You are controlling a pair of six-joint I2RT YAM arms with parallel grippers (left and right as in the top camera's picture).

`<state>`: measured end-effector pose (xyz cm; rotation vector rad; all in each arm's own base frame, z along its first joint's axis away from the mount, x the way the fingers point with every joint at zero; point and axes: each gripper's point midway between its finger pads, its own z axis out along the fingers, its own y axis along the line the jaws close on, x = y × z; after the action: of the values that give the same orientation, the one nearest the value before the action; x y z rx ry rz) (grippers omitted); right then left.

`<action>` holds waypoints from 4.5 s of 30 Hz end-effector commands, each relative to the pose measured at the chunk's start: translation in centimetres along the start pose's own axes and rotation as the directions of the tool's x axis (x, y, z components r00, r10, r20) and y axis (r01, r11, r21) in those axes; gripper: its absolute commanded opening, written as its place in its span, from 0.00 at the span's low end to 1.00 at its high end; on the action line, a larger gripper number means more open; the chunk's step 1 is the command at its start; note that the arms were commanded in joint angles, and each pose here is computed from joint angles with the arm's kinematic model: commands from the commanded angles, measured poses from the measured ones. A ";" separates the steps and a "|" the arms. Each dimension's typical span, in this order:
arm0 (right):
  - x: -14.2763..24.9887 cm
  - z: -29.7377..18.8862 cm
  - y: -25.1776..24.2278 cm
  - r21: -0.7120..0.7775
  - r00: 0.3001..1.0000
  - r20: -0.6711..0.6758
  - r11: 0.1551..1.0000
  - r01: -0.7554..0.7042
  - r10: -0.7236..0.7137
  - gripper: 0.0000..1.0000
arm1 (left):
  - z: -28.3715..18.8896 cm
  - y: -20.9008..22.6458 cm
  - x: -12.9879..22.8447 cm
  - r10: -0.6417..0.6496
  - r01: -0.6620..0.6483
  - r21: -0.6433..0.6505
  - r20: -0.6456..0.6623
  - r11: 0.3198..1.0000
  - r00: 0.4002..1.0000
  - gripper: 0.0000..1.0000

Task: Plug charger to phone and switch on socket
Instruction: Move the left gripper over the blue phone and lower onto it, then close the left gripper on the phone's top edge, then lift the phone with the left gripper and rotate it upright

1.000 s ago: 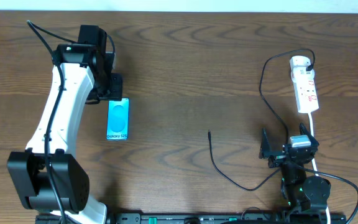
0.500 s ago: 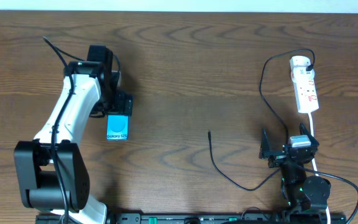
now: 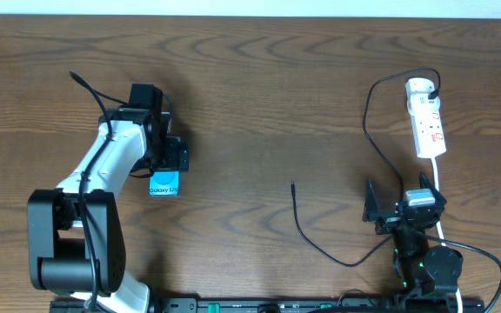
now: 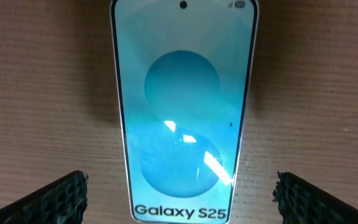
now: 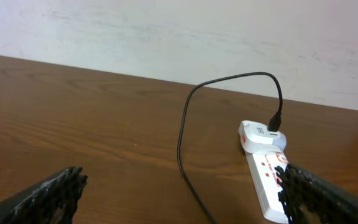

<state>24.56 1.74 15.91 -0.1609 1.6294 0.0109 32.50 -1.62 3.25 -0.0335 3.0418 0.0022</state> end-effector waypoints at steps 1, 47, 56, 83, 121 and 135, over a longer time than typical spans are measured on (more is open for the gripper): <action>0.0 0.0 0.1 -0.001 1.000 0.000 1.000 0.011 -0.011 0.99 | 0.4 0.1 0.0 -0.021 0.021 -0.002 0.001 1.000 1.000 0.97; 0.0 0.0 0.1 -0.001 1.000 0.000 1.000 0.011 -0.011 0.99 | 4.6 0.0 -1.2 -0.021 0.021 -0.006 -0.001 1.000 1.000 0.97; 0.0 0.0 0.1 -0.001 1.000 0.000 1.000 0.011 -0.011 0.99 | 4.6 0.0 -1.2 -0.021 0.021 -0.005 -0.001 1.000 1.000 0.89; 0.0 0.0 0.1 -0.001 1.000 0.000 1.000 0.011 -0.011 0.99 | 4.6 0.0 -1.7 -0.021 0.021 -0.004 0.018 1.000 1.000 0.08; 0.0 0.0 0.1 -0.001 1.000 0.000 1.000 0.011 -0.011 0.99 | -21.9 -8.1 -2.0 -0.727 0.510 0.744 -0.048 0.432 0.685 0.08; 0.0 0.0 0.1 -0.001 1.000 0.000 1.000 0.011 -0.011 0.99 | -31.9 -5.1 -4.9 -0.584 0.630 0.720 -0.655 -0.290 0.480 0.07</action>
<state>24.56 1.74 15.90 -0.1609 1.6298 0.0109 36.02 -5.79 31.55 -1.4343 1.8667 -1.7034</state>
